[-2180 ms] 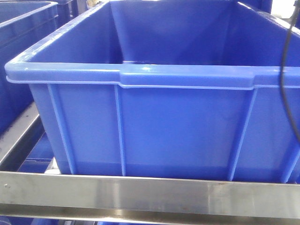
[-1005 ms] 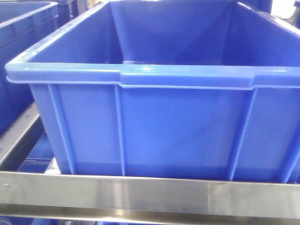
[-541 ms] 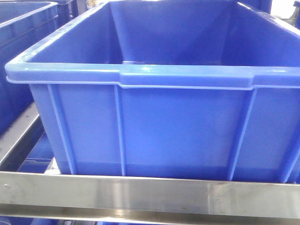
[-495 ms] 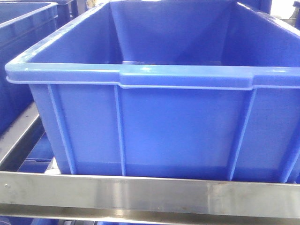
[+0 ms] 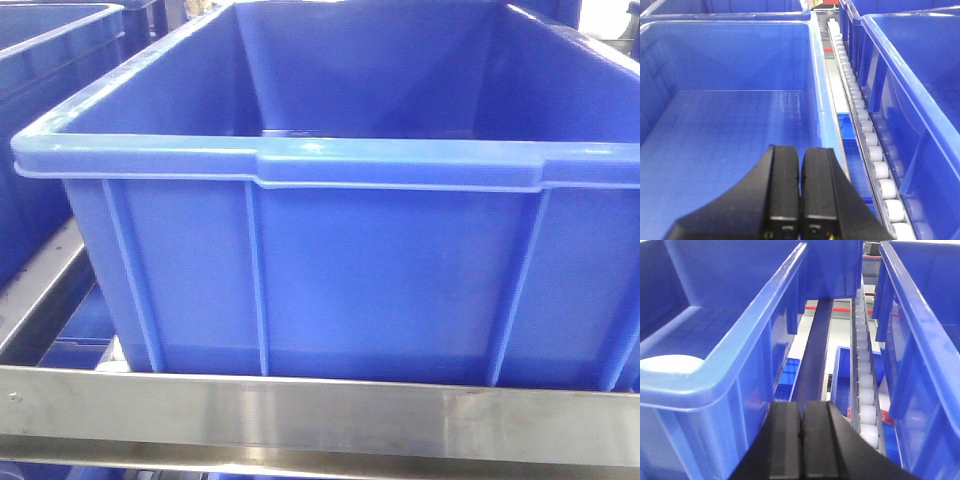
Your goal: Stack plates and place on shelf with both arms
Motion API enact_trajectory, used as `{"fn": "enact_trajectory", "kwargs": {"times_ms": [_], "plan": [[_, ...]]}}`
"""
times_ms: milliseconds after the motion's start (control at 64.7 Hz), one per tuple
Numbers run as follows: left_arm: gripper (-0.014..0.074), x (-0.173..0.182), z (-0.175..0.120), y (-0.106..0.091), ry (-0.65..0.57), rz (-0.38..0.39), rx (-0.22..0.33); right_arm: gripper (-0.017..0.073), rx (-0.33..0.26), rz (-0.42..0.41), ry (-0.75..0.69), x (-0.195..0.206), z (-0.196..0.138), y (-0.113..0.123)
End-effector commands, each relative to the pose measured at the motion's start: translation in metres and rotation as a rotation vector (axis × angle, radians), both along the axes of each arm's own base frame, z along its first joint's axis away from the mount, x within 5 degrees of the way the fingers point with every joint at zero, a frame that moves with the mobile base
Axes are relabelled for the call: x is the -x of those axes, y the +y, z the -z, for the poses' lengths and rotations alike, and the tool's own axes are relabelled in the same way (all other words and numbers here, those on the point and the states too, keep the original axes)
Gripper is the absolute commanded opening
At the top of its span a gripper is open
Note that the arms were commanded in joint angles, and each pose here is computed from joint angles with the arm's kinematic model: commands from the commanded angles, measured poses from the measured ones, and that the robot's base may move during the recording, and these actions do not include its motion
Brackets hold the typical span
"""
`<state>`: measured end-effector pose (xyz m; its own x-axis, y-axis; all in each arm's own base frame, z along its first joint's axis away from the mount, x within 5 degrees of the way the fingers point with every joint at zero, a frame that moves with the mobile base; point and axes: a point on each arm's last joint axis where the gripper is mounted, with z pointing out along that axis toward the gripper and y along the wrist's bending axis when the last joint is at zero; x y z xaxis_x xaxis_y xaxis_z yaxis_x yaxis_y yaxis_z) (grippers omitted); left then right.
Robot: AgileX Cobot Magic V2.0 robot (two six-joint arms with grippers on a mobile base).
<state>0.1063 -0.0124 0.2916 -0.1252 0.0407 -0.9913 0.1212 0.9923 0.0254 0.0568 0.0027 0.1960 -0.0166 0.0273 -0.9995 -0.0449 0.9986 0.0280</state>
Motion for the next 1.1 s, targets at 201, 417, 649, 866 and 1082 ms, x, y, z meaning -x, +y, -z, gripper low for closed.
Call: {"fn": "enact_trajectory", "kwargs": {"times_ms": [201,417,649,866,1082], "plan": [[0.0082,-0.002,-0.017,0.0,-0.105,-0.005,0.024,0.0052,0.008,0.011,-0.115,0.002,-0.01,-0.001],[0.0082,-0.002,-0.017,0.0,-0.105,-0.005,0.024,0.0052,0.008,0.011,-0.115,0.002,-0.01,-0.001],[0.0082,0.001,0.001,0.001,-0.098,-0.01,0.023,0.0052,0.008,0.011,-0.115,0.002,-0.01,-0.001],[0.0082,0.022,0.026,0.004,-0.186,-0.015,0.011,0.0052,0.008,0.011,-0.115,0.002,-0.01,-0.001],[0.0082,0.043,0.05,0.006,-0.256,-0.022,-0.001,0.0052,0.008,0.011,-0.115,0.002,-0.01,-0.001]]}}
